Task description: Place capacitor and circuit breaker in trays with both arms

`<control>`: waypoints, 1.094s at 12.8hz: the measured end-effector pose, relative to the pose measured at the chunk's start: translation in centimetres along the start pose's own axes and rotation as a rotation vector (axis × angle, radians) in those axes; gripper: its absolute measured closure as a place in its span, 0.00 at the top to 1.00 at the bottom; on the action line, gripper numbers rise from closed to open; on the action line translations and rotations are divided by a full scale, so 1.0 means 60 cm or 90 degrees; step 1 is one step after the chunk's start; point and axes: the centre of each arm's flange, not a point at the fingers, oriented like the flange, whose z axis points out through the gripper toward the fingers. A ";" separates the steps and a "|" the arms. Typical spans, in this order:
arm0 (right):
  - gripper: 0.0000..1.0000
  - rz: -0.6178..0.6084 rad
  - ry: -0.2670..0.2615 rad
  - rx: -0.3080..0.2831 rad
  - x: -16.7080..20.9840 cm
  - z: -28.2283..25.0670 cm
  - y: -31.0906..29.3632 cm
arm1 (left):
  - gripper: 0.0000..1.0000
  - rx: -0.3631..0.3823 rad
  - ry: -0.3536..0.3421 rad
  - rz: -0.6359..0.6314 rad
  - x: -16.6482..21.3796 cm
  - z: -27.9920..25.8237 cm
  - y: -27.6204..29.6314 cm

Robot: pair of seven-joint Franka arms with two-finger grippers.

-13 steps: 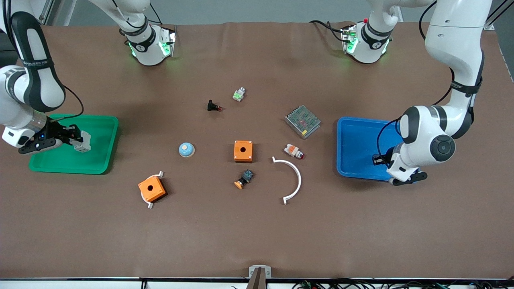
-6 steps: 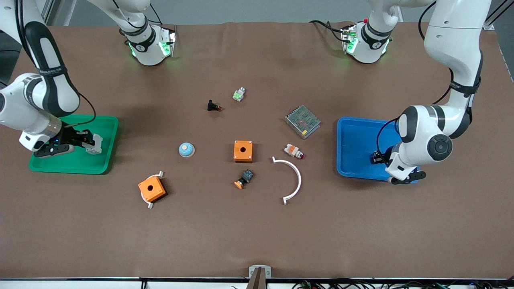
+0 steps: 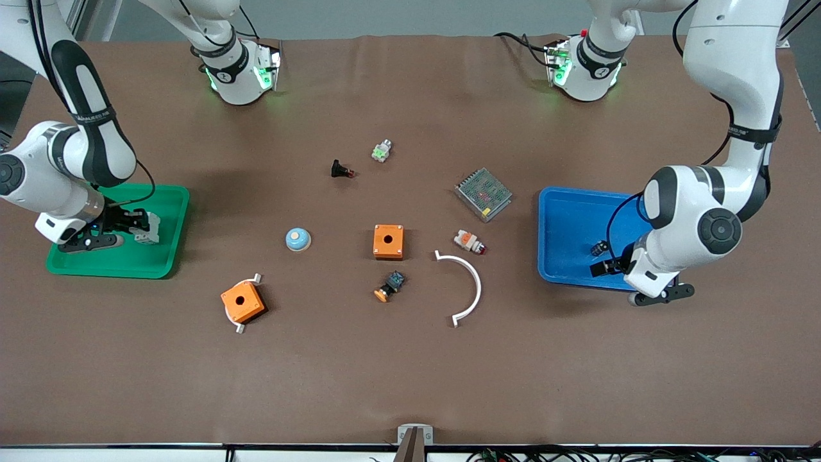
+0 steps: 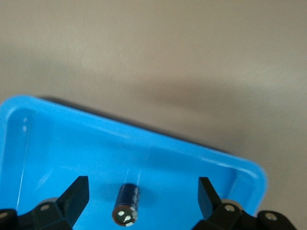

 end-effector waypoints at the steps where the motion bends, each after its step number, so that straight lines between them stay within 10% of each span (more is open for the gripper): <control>1: 0.40 0.005 0.001 -0.002 -0.002 -0.002 0.009 | 1.00 -0.003 0.006 0.006 0.009 -0.032 0.012; 5: 0.41 0.017 -0.002 -0.002 -0.004 0.011 0.032 | 1.00 -0.003 0.032 0.010 0.052 -0.209 0.015; 11: 1.00 0.012 -0.008 -0.004 0.011 -0.007 0.044 | 1.00 0.038 0.117 0.013 0.021 -0.414 -0.035; 14: 1.00 -0.005 -0.057 0.016 0.052 -0.079 0.042 | 1.00 0.058 0.095 0.075 -0.006 -0.468 -0.038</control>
